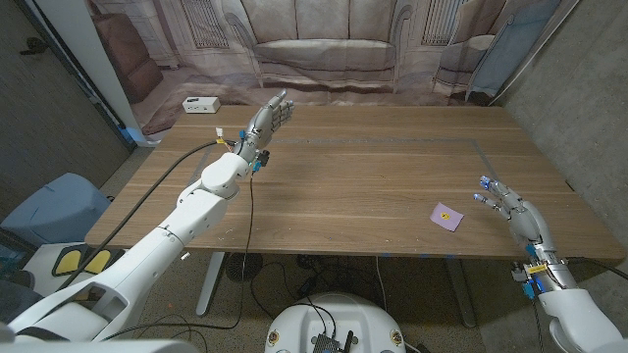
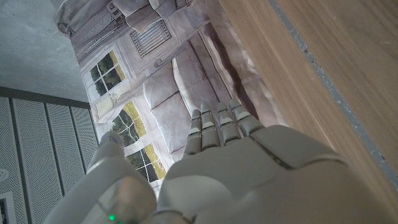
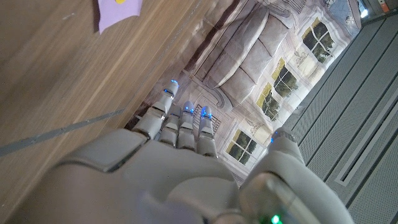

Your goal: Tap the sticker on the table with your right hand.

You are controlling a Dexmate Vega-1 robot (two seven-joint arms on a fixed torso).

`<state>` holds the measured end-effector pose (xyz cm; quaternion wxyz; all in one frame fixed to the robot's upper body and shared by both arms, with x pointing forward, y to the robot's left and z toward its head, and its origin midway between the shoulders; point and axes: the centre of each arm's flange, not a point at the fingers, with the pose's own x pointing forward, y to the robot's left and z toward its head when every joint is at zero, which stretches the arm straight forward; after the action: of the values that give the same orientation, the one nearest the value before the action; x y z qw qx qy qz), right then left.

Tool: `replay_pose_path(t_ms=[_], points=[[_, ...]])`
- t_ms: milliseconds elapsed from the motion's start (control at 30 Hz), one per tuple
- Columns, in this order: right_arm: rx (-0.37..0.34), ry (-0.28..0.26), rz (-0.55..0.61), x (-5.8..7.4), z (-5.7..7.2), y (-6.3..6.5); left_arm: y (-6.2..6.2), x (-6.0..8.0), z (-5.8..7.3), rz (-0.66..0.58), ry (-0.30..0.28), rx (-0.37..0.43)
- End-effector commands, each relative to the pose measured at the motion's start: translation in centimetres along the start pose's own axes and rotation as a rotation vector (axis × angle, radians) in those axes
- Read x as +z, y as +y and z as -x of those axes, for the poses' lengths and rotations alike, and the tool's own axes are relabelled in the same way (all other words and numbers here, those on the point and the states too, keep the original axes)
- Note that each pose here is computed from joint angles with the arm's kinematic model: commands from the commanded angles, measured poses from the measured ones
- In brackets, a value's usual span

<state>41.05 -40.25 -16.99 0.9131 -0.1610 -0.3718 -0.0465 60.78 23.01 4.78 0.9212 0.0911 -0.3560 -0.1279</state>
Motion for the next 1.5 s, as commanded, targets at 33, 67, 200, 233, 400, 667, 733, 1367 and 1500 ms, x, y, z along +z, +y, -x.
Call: replay_pose_path(t_ms=[33, 67, 200, 233, 400, 667, 733, 1367, 1500], points=[[-0.002, -0.014, 0.199, 0.5, 0.1, -0.2, -0.1, -0.1, 0.0, 0.001, -0.006, -0.003], [-0.003, -0.014, 0.218, 0.5, 0.0, -0.2, -0.1, -0.1, 0.0, 0.001, -0.006, -0.003], [-0.003, -0.021, 0.273, 0.6, 0.0, -0.2, -0.1, 0.0, 0.1, -0.001, -0.008, -0.001], [-0.005, -0.023, 0.29, 0.7, -0.1, -0.2, -0.1, 0.0, 0.1, -0.001, -0.009, -0.001], [0.004, -0.023, 0.355, 0.8, -0.2, -0.2, 0.0, 0.0, 0.2, 0.001, -0.009, 0.0], [-0.012, -0.029, 0.459, 0.7, -0.2, 0.0, 0.1, 0.1, 0.1, -0.005, -0.007, 0.004], [-0.009, -0.031, 0.489, 0.7, -0.2, 0.1, 0.1, 0.1, 0.0, -0.005, -0.009, 0.005], [-0.003, -0.141, 0.759, 1.6, -0.5, 1.0, 0.8, -0.2, 0.2, 0.003, -0.014, 0.013], [0.03, -0.159, 0.81, 1.7, -0.5, 1.3, 0.9, -0.2, 0.3, 0.001, -0.013, 0.013]])
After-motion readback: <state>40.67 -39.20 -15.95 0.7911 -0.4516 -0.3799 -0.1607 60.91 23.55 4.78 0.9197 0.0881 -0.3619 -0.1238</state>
